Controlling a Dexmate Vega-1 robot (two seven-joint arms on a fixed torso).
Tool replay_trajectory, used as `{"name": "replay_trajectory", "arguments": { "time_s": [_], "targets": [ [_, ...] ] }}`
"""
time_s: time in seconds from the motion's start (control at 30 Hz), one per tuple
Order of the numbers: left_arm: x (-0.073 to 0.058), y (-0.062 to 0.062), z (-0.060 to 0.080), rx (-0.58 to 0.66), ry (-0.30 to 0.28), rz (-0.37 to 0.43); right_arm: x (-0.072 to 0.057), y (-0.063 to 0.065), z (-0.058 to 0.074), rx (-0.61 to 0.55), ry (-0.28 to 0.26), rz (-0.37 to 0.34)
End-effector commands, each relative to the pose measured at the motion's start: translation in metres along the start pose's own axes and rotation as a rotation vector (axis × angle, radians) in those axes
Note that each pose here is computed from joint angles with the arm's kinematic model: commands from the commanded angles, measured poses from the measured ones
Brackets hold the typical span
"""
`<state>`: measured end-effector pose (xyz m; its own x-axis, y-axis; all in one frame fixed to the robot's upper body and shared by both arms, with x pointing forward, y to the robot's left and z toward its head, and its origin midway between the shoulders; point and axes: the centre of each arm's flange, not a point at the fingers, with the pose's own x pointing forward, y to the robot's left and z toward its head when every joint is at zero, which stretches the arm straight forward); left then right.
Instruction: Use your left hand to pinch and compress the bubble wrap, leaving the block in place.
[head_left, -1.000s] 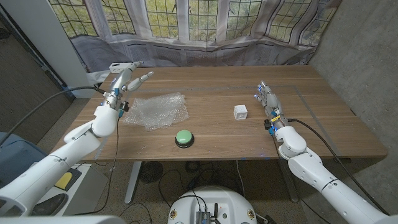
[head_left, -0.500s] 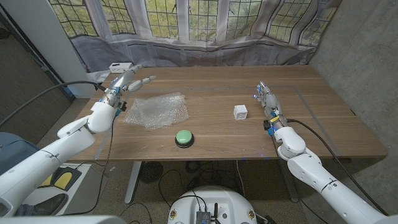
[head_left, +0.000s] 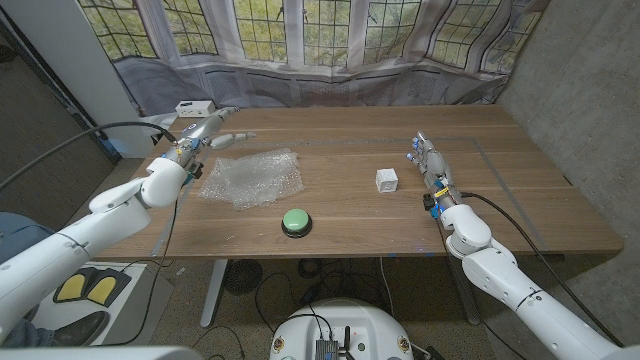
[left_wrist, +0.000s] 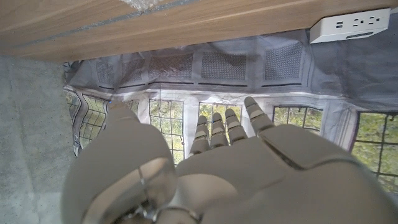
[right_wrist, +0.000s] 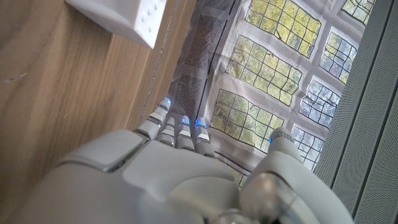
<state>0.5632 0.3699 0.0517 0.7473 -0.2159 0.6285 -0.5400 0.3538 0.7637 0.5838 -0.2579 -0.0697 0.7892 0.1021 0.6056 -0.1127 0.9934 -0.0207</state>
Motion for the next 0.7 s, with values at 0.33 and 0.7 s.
{"name": "replay_trajectory", "arguments": {
  "time_s": [0.33, 0.7],
  "targets": [
    [0.005, -0.008, 0.005, 0.116, 0.042, -0.199, -0.003, -0.001, -0.005, 0.013, 0.006, -0.007],
    [0.001, -0.013, 0.003, 0.181, 0.076, -0.232, -0.004, 0.001, -0.008, 0.017, 0.017, -0.002]
  ]
}}
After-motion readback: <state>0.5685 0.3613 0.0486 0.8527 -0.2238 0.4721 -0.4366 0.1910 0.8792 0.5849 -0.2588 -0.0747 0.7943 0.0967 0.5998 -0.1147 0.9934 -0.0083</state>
